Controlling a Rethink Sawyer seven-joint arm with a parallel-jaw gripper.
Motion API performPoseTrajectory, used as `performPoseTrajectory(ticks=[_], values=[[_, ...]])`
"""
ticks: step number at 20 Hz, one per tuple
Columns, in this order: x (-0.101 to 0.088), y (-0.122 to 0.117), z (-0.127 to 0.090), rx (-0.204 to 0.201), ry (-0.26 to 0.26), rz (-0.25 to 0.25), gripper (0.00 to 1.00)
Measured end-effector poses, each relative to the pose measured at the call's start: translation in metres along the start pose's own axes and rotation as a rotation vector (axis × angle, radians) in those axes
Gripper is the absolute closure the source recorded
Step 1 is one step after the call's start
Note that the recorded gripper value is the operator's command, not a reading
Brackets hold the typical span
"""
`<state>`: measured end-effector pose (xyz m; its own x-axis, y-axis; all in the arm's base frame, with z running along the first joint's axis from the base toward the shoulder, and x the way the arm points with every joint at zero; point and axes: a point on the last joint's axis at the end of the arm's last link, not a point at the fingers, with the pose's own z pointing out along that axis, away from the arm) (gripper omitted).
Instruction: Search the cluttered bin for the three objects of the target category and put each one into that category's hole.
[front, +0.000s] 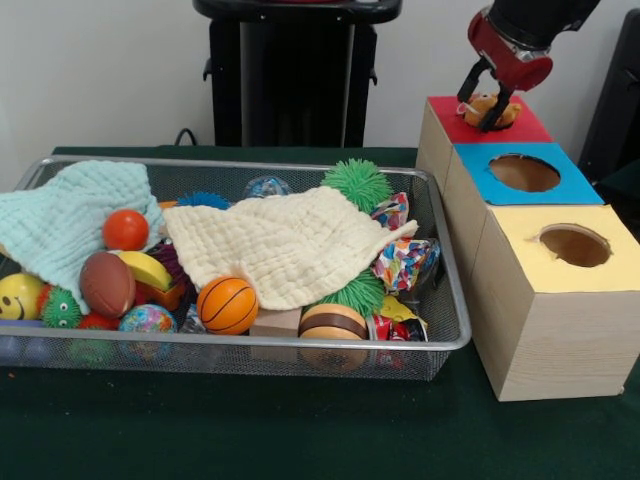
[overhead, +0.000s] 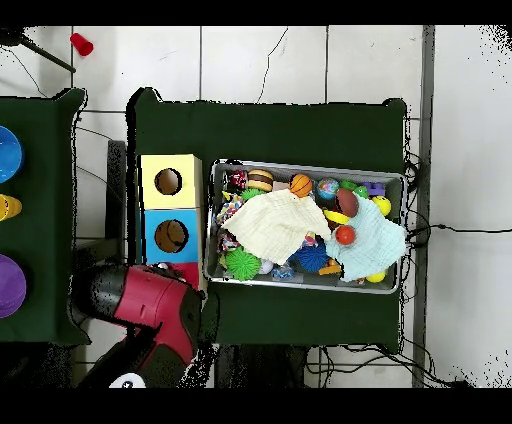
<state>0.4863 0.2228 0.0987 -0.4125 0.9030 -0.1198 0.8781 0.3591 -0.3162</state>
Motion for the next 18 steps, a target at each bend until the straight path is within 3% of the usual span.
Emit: performPoseTrajectory(ticks=[9, 18], values=[[-0.001, 0.012, -0.028, -0.024, 0.015, -0.007, 0.00], [0.003, 0.019, -0.039, -0.053, 0.033, 0.006, 0.00]])
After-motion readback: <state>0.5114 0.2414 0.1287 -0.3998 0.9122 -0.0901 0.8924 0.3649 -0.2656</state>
